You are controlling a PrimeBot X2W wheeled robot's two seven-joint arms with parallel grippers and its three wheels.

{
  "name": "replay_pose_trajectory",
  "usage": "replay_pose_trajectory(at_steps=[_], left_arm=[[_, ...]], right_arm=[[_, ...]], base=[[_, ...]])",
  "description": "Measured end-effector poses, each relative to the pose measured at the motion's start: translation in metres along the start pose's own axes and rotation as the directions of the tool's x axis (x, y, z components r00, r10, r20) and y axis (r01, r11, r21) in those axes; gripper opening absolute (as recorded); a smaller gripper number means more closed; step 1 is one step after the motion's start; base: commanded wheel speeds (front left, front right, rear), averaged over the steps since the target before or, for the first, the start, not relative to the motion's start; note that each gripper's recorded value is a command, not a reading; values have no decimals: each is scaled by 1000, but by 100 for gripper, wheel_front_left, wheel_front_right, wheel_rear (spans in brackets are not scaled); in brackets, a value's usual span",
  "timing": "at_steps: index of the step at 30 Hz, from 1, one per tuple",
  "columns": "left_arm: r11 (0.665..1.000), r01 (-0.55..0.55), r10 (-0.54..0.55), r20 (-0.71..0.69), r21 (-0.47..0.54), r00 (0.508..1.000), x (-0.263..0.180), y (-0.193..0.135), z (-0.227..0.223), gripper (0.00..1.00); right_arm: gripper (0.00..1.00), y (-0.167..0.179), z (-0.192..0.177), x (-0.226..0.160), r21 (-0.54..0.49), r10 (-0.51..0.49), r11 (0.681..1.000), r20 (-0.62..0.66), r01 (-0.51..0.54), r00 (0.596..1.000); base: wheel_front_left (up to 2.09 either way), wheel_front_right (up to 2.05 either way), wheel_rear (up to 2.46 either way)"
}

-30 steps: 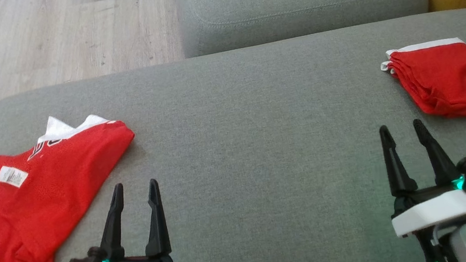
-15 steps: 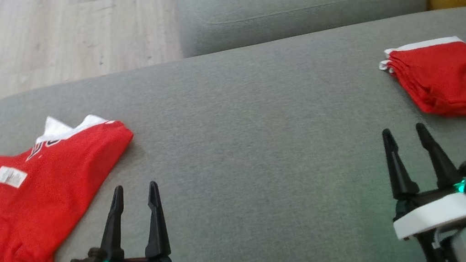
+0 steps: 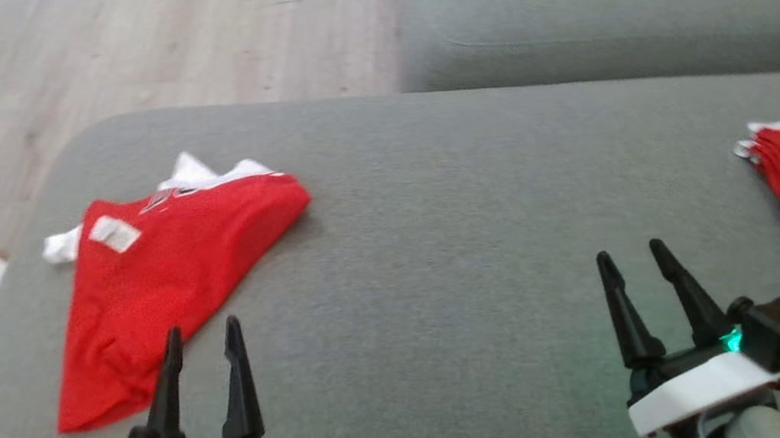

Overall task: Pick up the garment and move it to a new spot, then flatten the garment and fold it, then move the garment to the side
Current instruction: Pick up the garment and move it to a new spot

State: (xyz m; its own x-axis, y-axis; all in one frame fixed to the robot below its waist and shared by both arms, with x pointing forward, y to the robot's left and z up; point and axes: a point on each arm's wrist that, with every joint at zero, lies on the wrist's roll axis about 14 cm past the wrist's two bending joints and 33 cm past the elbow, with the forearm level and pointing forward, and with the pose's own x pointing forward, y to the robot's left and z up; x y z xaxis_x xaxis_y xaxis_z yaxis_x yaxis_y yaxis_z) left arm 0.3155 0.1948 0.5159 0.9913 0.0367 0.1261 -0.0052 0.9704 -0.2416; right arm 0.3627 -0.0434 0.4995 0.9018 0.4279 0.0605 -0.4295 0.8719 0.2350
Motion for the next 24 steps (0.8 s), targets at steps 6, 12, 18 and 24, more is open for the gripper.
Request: replay_pose_trajectory(at_steps=[6,12,18,24], left_arm=[[996,-93,93,4,7,996,-24,26,1,100],[989,-147,146,27,16,989,-36,41,8,100],[985,-172,172,29,26,985,-39,49,9,100],[976,-212,212,15,40,977,-35,63,8,100]], right_arm=[[100,33,-6,9,11,104,995,-19,-104,994],[100,54,-10,14,25,168,986,-32,-167,985],[100,60,-14,16,33,189,982,-44,-187,981],[100,55,-25,18,50,179,983,-74,-175,981]], base=[[0,0,0],[0,0,0],[0,0,0],[0,0,0]])
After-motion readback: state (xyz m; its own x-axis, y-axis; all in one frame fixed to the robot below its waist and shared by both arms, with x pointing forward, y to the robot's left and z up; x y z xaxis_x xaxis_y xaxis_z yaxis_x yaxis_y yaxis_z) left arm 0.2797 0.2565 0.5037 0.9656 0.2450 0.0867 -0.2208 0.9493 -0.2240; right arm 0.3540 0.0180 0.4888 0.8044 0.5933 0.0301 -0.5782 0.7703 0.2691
